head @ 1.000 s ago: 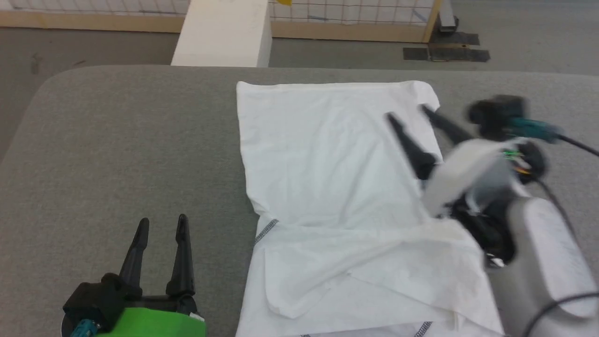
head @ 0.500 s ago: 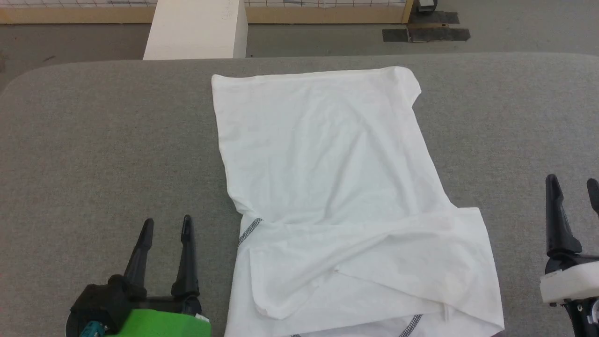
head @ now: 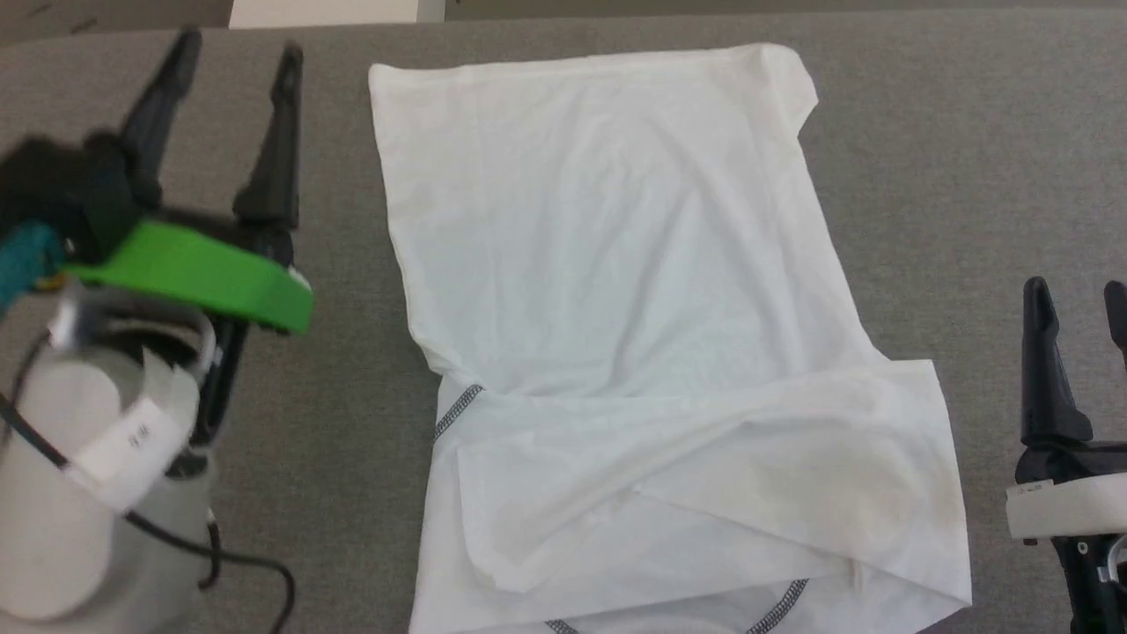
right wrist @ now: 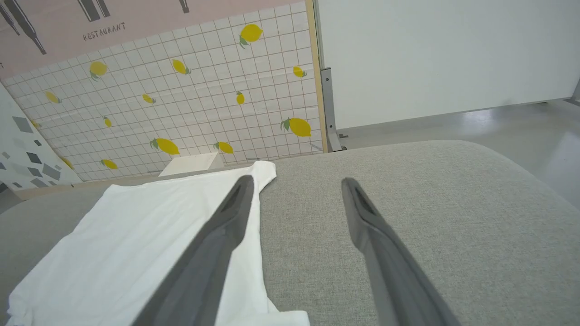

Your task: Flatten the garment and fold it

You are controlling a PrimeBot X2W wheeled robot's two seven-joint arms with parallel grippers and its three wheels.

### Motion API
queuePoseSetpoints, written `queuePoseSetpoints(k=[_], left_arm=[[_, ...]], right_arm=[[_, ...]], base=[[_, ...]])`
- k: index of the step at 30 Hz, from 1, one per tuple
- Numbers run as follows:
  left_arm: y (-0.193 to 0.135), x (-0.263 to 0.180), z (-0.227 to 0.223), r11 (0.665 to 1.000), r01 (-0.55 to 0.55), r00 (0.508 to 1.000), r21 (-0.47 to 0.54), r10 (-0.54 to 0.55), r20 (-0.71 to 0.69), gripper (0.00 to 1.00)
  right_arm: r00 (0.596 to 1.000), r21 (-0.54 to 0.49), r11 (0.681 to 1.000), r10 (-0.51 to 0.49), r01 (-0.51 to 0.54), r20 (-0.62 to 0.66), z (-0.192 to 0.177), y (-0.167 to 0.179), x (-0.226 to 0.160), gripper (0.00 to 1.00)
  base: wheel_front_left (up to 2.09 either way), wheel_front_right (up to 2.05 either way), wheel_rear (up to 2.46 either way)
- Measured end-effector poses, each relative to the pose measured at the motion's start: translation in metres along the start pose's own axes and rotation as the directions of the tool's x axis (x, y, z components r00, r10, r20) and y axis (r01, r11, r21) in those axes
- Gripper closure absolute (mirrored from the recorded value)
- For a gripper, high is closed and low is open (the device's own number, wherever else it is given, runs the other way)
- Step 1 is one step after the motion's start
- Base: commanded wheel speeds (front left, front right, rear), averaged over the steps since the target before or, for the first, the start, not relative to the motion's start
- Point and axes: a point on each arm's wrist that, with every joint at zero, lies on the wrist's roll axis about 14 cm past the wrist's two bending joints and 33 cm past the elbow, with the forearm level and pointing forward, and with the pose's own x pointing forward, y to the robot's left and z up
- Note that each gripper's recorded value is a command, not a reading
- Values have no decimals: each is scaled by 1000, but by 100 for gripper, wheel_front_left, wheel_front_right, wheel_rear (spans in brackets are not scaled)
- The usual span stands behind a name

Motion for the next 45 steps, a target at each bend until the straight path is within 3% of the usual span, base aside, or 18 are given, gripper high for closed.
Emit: queuePoseSetpoints(k=[3, 10, 13, 19, 33, 34, 35, 36, 45], left_arm=[[9, 35, 1, 997, 40, 998, 63, -36, -58, 0], [35, 97, -50, 999, 45, 955, 7, -41, -293, 0], [43, 111, -81, 998, 53, 917, 30, -37, -397, 0], [45, 114, -154, 993, 108, 802, 56, -54, -594, 0], [27, 104, -273, 991, 113, 623, -73, -128, -772, 0], [25, 103, -277, 990, 113, 615, -85, -136, -777, 47], [24, 103, -279, 990, 114, 609, -88, -140, -781, 86], [23, 103, -281, 989, 118, 605, -90, -144, -783, 100], [22, 101, -272, 988, 97, 635, -121, -155, -757, 100]], right_arm=[[1000, 1, 1000, 12, -12, -17, -8, 4, 9, 0], [996, 5, 1000, 28, -28, -79, -34, 8, 26, 0], [993, 9, 999, 34, -33, -113, -48, 10, 33, 0], [984, 6, 1000, 31, -31, -174, -73, 8, 40, 0], [955, -27, 999, -41, 35, -294, -123, -18, 39, 0], [953, -29, 999, -45, 38, -299, -125, -19, 39, 0], [952, -31, 999, -48, 41, -303, -127, -20, 38, 0], [951, -32, 999, -50, 42, -305, -128, -21, 39, 0], [961, -48, 999, -29, 16, -275, -117, -15, 52, 0]], base=[[0, 0, 0], [0, 0, 0], [0, 0, 0], [0, 0, 0], [0, 0, 0], [0, 0, 0], [0, 0, 0], [0, 0, 0], [0, 0, 0]])
